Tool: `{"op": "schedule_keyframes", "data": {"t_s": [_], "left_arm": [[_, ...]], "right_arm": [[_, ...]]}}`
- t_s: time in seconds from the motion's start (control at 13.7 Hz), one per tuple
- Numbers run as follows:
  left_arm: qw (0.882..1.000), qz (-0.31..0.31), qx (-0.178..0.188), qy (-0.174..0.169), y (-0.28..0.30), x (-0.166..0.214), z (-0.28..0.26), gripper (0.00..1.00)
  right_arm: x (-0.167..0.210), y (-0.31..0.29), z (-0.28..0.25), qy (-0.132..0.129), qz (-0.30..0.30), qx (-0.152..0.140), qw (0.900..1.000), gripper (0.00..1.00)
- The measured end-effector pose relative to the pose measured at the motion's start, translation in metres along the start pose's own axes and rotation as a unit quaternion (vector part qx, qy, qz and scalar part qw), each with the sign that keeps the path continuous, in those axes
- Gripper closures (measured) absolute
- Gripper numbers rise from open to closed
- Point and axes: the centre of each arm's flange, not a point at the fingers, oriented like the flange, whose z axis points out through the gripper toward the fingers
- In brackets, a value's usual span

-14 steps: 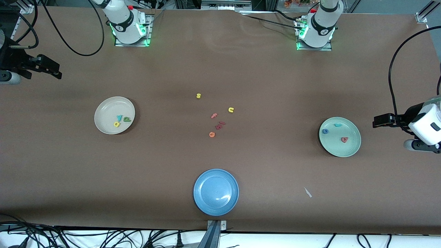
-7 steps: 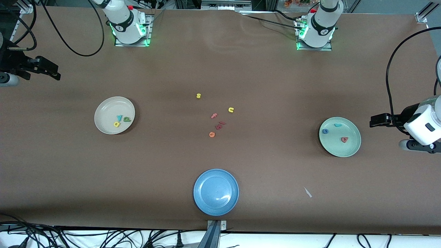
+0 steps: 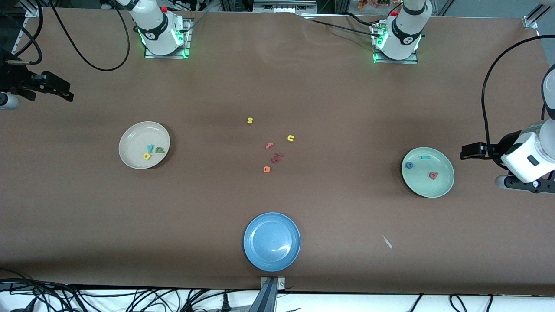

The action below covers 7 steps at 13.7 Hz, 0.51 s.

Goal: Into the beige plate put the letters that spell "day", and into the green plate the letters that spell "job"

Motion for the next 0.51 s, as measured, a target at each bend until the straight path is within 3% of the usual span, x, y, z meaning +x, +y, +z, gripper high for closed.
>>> {"op": "schedule_keyframes", "data": {"t_s": [0.51], "left_arm": [[1.000, -0.001, 0.000, -0.002, -0.0015, 0.0001, 0.0016, 0.00]], "right_arm": [[-0.0001, 0.0057, 0.0001, 0.000, 0.005, 0.001, 1.000, 0.00]]}}
